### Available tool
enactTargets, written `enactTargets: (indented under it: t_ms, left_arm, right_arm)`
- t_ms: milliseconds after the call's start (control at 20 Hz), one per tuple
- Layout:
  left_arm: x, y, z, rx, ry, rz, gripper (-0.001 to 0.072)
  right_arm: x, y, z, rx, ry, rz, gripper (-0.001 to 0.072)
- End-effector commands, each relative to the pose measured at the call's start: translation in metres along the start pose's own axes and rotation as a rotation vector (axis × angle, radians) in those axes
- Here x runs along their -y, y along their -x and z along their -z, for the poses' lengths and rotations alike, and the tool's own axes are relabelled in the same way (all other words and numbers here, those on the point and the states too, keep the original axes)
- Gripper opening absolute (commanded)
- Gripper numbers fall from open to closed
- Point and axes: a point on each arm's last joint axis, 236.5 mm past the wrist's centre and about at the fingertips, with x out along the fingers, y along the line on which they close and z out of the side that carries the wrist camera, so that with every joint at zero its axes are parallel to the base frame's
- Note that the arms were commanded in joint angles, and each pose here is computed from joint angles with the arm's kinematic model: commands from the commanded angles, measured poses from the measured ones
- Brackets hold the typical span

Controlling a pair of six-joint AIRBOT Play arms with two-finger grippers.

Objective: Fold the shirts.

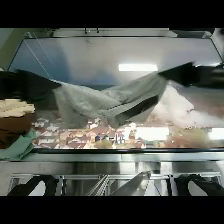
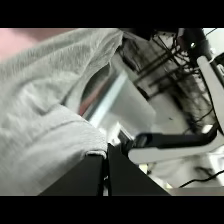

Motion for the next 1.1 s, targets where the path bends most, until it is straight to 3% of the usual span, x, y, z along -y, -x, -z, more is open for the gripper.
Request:
enactTargets:
  t_ms: [0, 150, 250, 350, 600, 650, 700, 750, 800, 900, 950, 1000, 1050]
  left_arm:
    - [0.129, 0.026, -0.018, 0.165, -0.307, -0.047, 0.0012]
    - [0.165, 0.034, -0.016, 0.228, -0.438, -0.190, 0.0014]
    - [0.142, 0.043, -0.025, 0.262, -0.436, -0.347, 0.0016]
    - [0.090, 0.053, -0.032, 0.264, -0.306, -0.399, 0.0016]
    - [-0.084, 0.041, -0.008, 0.164, 0.067, -0.294, 0.0022]
    - [-0.129, 0.033, 0.009, 0.129, 0.146, -0.308, 0.0151]
    - [-0.183, 0.026, 0.031, 0.103, 0.262, -0.355, 0.0336]
    - [-0.231, 0.020, 0.056, 0.077, 0.358, -0.403, 0.0336]
    - [-0.265, 0.016, 0.075, 0.057, 0.433, -0.416, 0.0336]
    - [-0.310, 0.015, 0.098, 0.035, 0.587, -0.375, 0.0338]
    - [-0.324, 0.021, 0.102, 0.021, 0.633, -0.346, 0.0389]
    - [-0.335, 0.028, 0.100, 0.017, 0.660, -0.325, 0.0720]
    - [-0.344, 0.034, 0.093, 0.018, 0.671, -0.311, 0.0713]
  right_arm:
    - [-0.122, 0.042, -0.046, 0.159, 0.359, 0.073, 0.0010]
    - [-0.177, 0.060, -0.062, 0.239, 0.556, 0.156, 0.0010]
    - [-0.157, 0.067, -0.076, 0.264, 0.558, 0.266, 0.0009]
    - [-0.101, 0.062, -0.082, 0.209, 0.421, 0.299, 0.0009]
    - [0.067, -0.045, -0.035, -0.085, 0.088, 0.162, 0.0010]
    - [0.114, -0.074, -0.016, -0.132, 0.012, 0.186, 0.0012]
    - [0.160, -0.096, 0.000, -0.147, -0.064, 0.221, 0.0127]
    - [0.204, -0.111, 0.017, -0.154, -0.150, 0.249, 0.0475]
    - [0.235, -0.118, 0.031, -0.165, -0.231, 0.261, 0.0517]
    - [0.278, -0.111, 0.048, -0.180, -0.366, 0.284, 0.0517]
    - [0.287, -0.097, 0.051, -0.182, -0.398, 0.288, 0.0517]
    - [0.289, -0.082, 0.049, -0.185, -0.414, 0.282, 0.0517]
    - [0.286, -0.063, 0.048, -0.193, -0.434, 0.266, 0.0516]
